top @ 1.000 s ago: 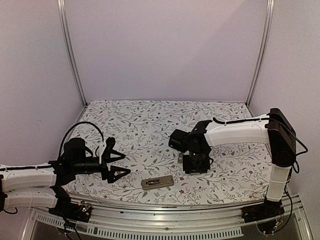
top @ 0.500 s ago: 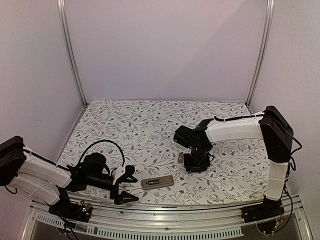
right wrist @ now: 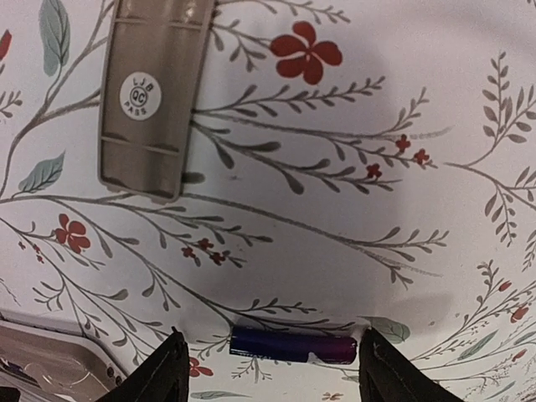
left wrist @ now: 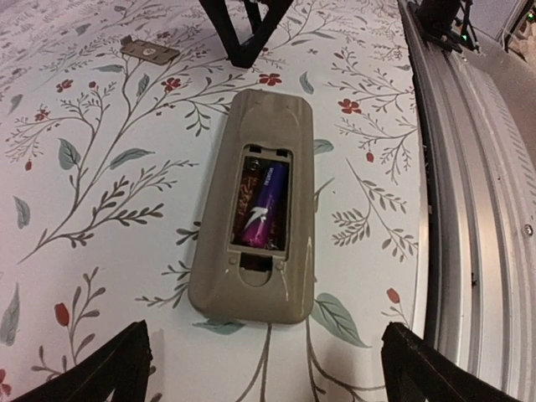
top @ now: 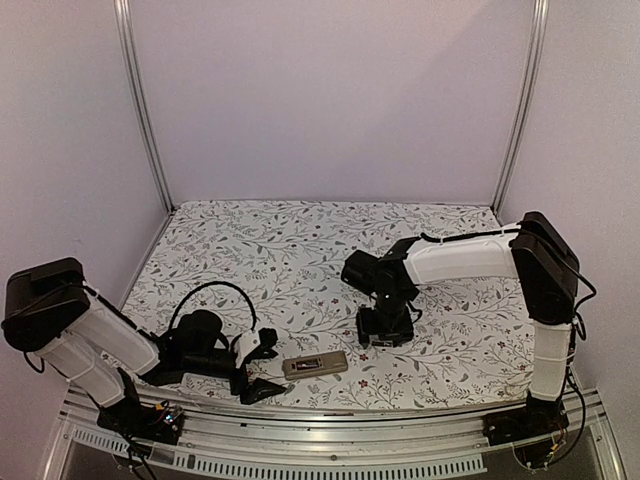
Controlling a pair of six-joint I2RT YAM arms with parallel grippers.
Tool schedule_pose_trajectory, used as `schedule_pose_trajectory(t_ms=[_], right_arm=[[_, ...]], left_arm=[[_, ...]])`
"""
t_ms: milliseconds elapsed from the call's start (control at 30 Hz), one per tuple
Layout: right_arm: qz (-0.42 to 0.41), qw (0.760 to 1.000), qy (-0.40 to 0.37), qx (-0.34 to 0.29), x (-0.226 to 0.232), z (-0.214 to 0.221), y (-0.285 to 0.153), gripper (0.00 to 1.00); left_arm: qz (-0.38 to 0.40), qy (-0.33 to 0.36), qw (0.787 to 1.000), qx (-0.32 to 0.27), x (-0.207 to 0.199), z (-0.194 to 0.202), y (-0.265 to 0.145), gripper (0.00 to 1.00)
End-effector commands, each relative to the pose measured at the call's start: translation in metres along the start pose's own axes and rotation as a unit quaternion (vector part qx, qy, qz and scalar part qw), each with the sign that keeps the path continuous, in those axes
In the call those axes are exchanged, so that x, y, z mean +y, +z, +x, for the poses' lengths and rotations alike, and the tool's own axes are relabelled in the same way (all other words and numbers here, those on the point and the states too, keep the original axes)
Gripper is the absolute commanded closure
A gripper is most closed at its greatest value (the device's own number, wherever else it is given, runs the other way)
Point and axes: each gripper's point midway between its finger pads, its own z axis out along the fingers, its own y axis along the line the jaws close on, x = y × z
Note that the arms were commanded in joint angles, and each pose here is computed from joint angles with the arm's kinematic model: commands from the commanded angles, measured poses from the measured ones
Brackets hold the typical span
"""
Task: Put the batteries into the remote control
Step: Place the battery at the center of the board.
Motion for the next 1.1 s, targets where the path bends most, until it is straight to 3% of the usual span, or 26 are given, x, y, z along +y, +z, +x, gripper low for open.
schedule_pose_trajectory(t_ms=[0,200,367,533,600,700,833,900,933,1000,1067], right_arm=[[0.011,1.0,-0.002,0.016,-0.002,0.003,0.009,0.31],[-0.01,0.999,-0.033,-0.021,0.017,-0.019,-0.018,0.29],[-0.032,0.992,-0.082,-0.091,0.037,-0.045,-0.056,0.31],[-0.126,0.956,-0.19,-0.183,0.094,-0.05,-0.1,0.35],[-0.163,0.933,-0.241,-0.211,0.117,-0.045,-0.115,0.35],[-0.214,0.879,-0.36,-0.226,0.143,-0.017,-0.12,0.41],[-0.258,0.778,-0.526,-0.226,0.151,0.029,-0.108,0.41],[-0.265,0.75,-0.558,-0.235,0.15,0.036,-0.106,0.43],[-0.266,0.738,-0.572,-0.241,0.15,0.038,-0.104,0.45],[-0.261,0.706,-0.609,-0.25,0.148,0.043,-0.096,0.62],[-0.244,0.682,-0.636,-0.264,0.148,0.042,-0.092,0.67]], left_arm=[[-0.001,0.033,0.999,-0.024,0.0,-0.012,0.004,0.06],[0.048,0.043,0.998,-0.021,-0.014,-0.008,0.007,0.09],[0.037,0.046,0.997,-0.054,-0.001,-0.02,-0.001,0.19],[0.059,0.071,0.994,-0.062,-0.004,-0.015,-0.01,0.2],[0.091,0.078,0.991,-0.061,-0.016,-0.012,-0.011,0.19],[0.089,0.079,0.991,-0.056,-0.018,-0.013,-0.005,0.18],[0.035,0.042,0.998,-0.043,0.006,-0.018,0.01,0.19],[0.02,0.036,0.998,-0.04,0.014,-0.019,0.015,0.21],[0.02,0.038,0.998,-0.038,0.013,-0.017,0.018,0.22],[0.033,0.047,0.998,-0.03,0.008,-0.014,0.024,0.23],[0.052,0.047,0.997,-0.017,0.002,-0.008,0.027,0.23]])
